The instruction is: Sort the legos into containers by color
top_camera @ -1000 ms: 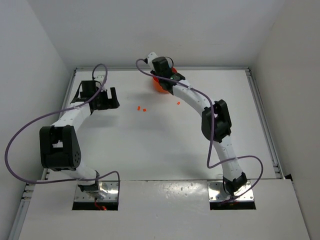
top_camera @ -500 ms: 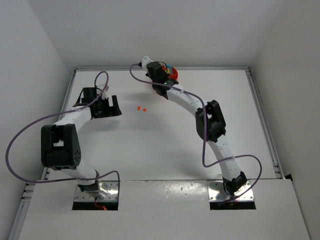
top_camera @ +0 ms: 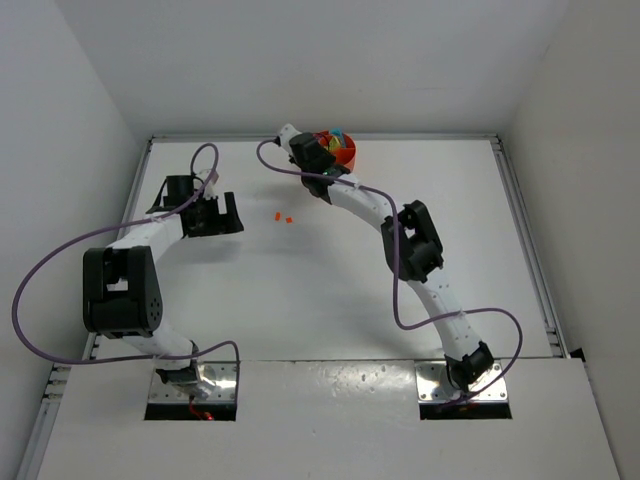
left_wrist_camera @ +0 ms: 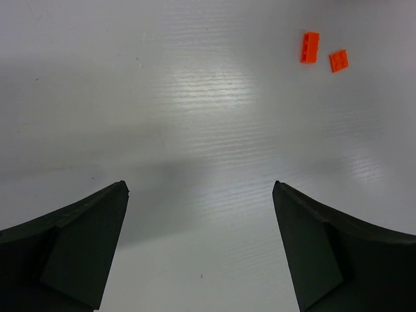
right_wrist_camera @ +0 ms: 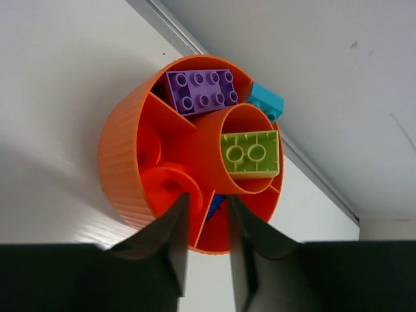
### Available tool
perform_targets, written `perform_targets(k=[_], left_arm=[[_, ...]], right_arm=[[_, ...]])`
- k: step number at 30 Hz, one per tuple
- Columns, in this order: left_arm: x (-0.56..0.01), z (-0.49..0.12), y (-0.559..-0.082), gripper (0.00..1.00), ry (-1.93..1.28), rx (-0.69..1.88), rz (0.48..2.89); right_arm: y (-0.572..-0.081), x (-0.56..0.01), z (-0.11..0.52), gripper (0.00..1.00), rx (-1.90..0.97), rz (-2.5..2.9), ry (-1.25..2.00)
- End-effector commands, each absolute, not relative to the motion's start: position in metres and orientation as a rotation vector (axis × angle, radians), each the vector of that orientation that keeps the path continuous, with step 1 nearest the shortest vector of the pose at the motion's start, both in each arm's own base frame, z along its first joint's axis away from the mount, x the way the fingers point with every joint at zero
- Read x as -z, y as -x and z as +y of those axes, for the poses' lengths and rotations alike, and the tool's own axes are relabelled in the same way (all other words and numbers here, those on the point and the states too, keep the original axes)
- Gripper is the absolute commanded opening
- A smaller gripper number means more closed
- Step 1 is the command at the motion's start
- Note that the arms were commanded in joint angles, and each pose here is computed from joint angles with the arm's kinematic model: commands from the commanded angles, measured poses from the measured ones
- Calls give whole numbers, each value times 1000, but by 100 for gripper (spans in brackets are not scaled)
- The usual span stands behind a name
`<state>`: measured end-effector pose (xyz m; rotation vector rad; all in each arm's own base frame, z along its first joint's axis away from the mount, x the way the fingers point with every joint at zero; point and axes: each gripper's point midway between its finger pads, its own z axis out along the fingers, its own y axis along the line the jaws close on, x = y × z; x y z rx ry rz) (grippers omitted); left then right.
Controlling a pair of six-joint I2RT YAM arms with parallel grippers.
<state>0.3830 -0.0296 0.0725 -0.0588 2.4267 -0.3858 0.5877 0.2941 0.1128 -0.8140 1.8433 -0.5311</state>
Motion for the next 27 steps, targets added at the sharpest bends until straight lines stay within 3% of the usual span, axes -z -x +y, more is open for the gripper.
perform_targets(k=[1, 3, 7, 13, 18, 22, 27], left_arm=[[-81, -29, -390, 100, 47, 406, 2392], [-81, -29, -390, 100, 36, 402, 2392], [-82, -30, -390, 100, 18, 410, 2389], [-91, -45, -377, 100, -177, 488, 2335], [-86, -49, -376, 95, -212, 428, 2358], [-98, -55, -376, 94, -240, 406, 2328], [-104, -60, -380, 93, -305, 372, 2326]], right_arm=[[-593, -155, 300, 33, 519, 1775, 741], [-590, -163, 306, 42, 501, 1765, 729], [-584, -189, 305, 42, 469, 1755, 724], [-546, -230, 304, 28, 319, 1795, 740], [-501, -212, 245, 26, 330, 1944, 792], [-479, -185, 196, 41, 301, 2092, 755], [-474, -147, 170, 50, 149, 2238, 655]])
